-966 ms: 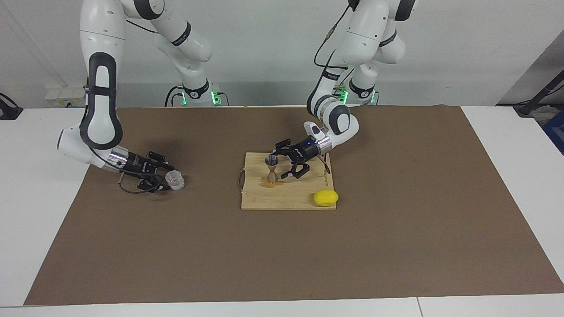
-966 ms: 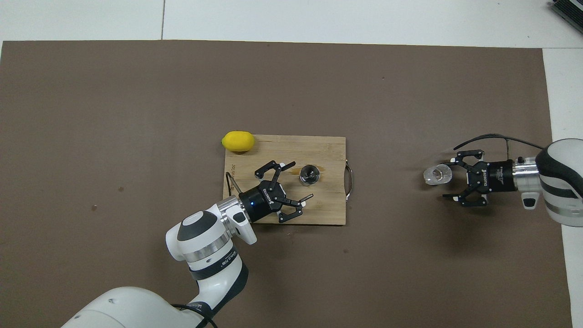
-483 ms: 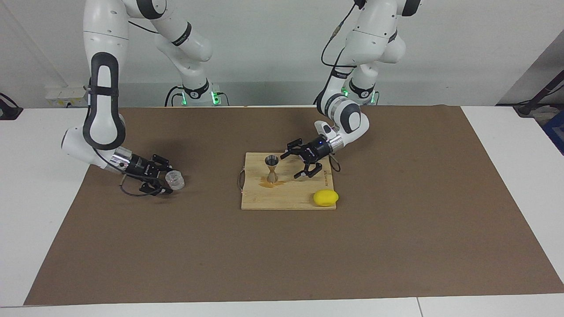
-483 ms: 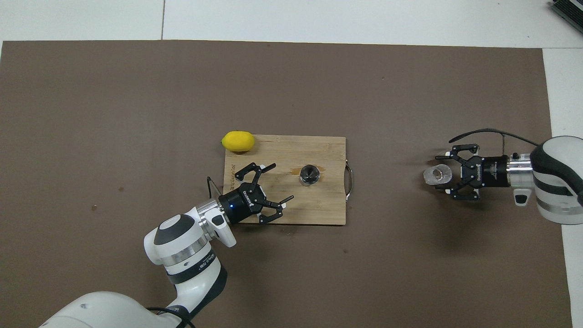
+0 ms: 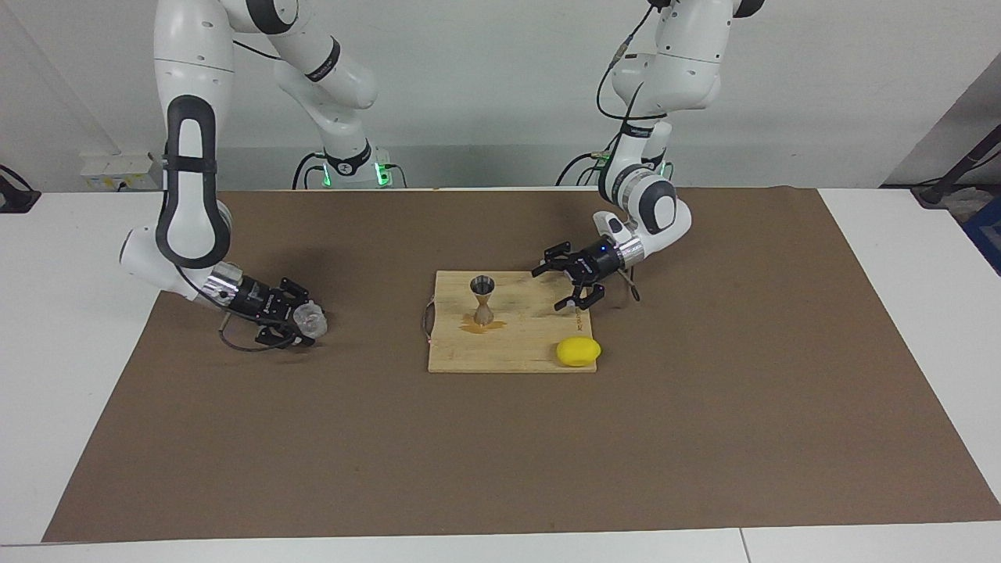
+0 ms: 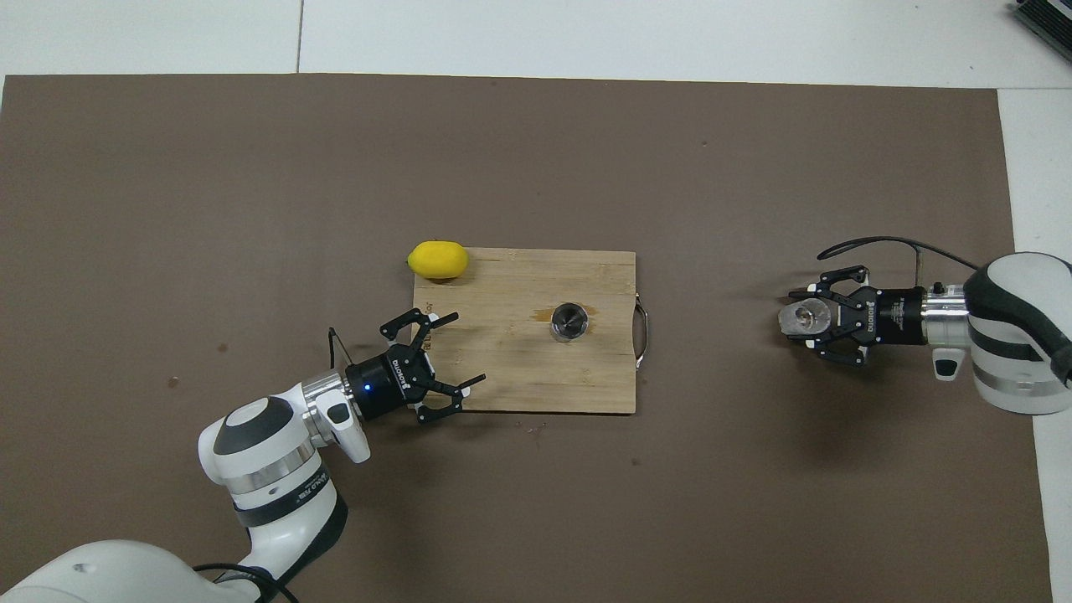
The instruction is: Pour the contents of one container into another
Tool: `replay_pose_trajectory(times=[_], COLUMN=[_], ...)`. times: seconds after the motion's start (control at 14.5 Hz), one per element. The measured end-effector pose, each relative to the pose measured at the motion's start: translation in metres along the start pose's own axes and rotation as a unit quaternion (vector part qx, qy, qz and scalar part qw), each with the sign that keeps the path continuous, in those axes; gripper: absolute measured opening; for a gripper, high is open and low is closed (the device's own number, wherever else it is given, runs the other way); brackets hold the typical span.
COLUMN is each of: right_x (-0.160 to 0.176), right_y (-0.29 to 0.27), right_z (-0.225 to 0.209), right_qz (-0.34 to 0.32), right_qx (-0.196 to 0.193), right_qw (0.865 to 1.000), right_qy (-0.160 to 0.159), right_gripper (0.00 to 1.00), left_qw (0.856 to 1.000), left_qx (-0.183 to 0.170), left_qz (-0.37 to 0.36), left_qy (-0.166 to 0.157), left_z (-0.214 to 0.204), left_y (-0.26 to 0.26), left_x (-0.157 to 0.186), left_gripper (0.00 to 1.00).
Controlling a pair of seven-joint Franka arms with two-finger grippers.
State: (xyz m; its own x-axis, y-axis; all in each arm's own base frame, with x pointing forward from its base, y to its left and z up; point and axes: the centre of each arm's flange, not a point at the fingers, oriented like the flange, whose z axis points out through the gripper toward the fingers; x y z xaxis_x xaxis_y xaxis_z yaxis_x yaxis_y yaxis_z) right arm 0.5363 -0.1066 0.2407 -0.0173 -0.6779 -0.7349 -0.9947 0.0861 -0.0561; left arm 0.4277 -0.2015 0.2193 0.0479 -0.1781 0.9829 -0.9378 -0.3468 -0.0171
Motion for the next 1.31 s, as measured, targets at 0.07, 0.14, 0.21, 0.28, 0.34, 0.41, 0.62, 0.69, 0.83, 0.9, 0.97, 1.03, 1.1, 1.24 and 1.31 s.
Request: replay_pose_trajectory(times=[0.07,0.14,0.21,0.28,0.34,0.41,0.62,0.69,0.83,0.9,0.97,1.03,1.1,1.24,1.31], right_x=[0.000,0.000,-0.001,-0.002,-0.007,-0.016,-0.065,-0.083,-0.117,-0.132,-0.144,-0.155,-0.164,-0.184,-0.195], right_y=[0.000,0.000,-0.001,-0.002,-0.003,-0.006,-0.016,-0.018,-0.021,-0.021,-0.021,-0.020,-0.019,-0.017,-0.016], right_z=[0.000,0.000,-0.001,-0.001,-0.002,-0.003,0.002,0.006,0.016,0.022,0.027,0.030,0.032,0.036,0.038], right_qz=[0.002,0.006,0.012,0.016,0.015,0.014,0.021,0.021,0.018,0.014,0.010,0.005,0.001,-0.007,-0.011], right_qx=[0.000,0.001,0.001,0.002,0.003,0.003,0.004,0.005,0.005,0.000,-0.006,-0.013,-0.017,-0.025,-0.030], right_qw=[1.000,1.000,1.000,1.000,1.000,1.000,1.000,1.000,0.999,0.999,0.999,0.998,0.998,0.997,0.996], right_qy=[0.000,0.000,0.000,0.000,0.001,0.002,0.013,0.017,0.029,0.039,0.047,0.055,0.061,0.073,0.083], right_gripper=[0.51,0.51,0.51,0.51,0.51,0.51,0.51,0.51,0.51,0.51,0.51,0.51,0.51,0.51,0.51], left_qw=[1.000,1.000,0.999,0.999,0.998,0.997,0.993,0.991,0.985,0.981,0.977,0.972,0.966,0.951,0.943], left_qx=[-0.009,-0.019,-0.028,-0.037,-0.046,-0.056,-0.087,-0.096,-0.119,-0.132,-0.145,-0.160,-0.174,-0.194,-0.204], left_qz=[0.008,0.018,0.026,0.033,0.041,0.049,0.073,0.081,0.102,0.114,0.124,0.133,0.144,0.175,0.190], left_qy=[-0.002,-0.004,-0.006,-0.007,-0.012,-0.019,-0.042,-0.052,-0.075,-0.087,-0.099,-0.112,-0.130,-0.167,-0.183], left_z=[-0.011,-0.023,-0.035,-0.046,-0.058,-0.069,-0.106,-0.123,-0.160,-0.180,-0.201,-0.221,-0.239,-0.269,-0.282], left_y=[-0.006,-0.013,-0.021,-0.026,-0.032,-0.036,-0.052,-0.060,-0.080,-0.091,-0.101,-0.111,-0.121,-0.148,-0.162], left_x=[-0.002,-0.003,-0.004,-0.006,-0.008,-0.010,-0.015,-0.017,-0.019,-0.018,-0.016,-0.014,-0.011,0.002,0.011], left_gripper=[1.00,1.00,1.00,1.00,1.00,1.00,1.00,1.00,1.00,1.00,1.00,1.00,1.00,1.00,1.00])
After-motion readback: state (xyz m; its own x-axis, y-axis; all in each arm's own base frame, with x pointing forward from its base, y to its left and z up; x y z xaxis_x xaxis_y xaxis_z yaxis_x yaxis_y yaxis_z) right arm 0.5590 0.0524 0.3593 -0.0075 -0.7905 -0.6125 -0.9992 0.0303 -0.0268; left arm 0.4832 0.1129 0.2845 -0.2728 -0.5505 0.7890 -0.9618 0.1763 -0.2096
